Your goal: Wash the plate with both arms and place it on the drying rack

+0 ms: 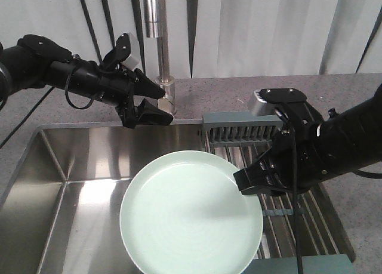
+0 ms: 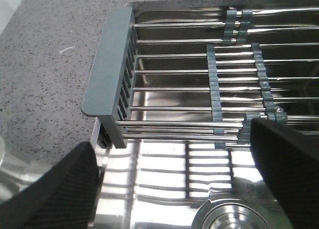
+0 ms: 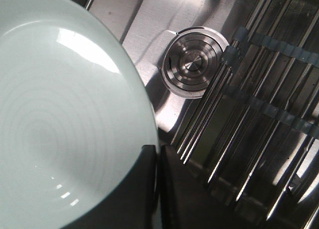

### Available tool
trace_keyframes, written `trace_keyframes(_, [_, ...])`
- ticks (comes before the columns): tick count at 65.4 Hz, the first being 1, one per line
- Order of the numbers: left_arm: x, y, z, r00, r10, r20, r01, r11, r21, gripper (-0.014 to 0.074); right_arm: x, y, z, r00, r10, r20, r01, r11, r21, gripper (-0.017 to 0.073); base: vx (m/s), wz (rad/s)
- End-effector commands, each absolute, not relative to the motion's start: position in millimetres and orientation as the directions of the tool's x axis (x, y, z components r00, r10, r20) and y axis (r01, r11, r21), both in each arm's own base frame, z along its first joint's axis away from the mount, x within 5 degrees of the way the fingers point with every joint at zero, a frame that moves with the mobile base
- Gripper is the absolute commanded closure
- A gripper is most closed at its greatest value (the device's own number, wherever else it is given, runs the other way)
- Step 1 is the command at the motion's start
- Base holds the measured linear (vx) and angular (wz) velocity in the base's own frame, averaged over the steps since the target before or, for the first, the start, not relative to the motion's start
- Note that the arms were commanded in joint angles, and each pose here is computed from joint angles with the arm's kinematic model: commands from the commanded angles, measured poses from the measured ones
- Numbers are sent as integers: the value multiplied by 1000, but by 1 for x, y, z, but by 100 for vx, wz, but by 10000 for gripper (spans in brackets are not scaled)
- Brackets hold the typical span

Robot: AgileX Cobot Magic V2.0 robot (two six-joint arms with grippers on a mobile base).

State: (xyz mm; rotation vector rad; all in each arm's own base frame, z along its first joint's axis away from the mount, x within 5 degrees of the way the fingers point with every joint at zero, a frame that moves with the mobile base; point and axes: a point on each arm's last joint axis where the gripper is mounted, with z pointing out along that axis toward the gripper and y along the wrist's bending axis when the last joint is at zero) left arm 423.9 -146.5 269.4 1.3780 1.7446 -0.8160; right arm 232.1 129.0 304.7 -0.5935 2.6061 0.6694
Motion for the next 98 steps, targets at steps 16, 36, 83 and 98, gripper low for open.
trace_keyframes(16, [390,-127,365,-264,494,-829,864,502,24,4,231,130,323,-805,-264,-532,-500,784,368,561,0,0])
trace_keyframes(36, [355,-94,407,-589,323,-741,542,838,-66,34,231,130,323,-805,-264,-532,-500,784,368,561,0,0])
trace_keyframes(83, [202,-45,381,-618,107,-779,245,968,-61,92,231,130,323,-805,-264,-532,-500,784,368,561,0,0])
trace_keyframes(98, [162,-29,349,-651,33,-758,123,990,-62,92,231,130,323,-805,-264,-532,-500,784,368,561,0,0])
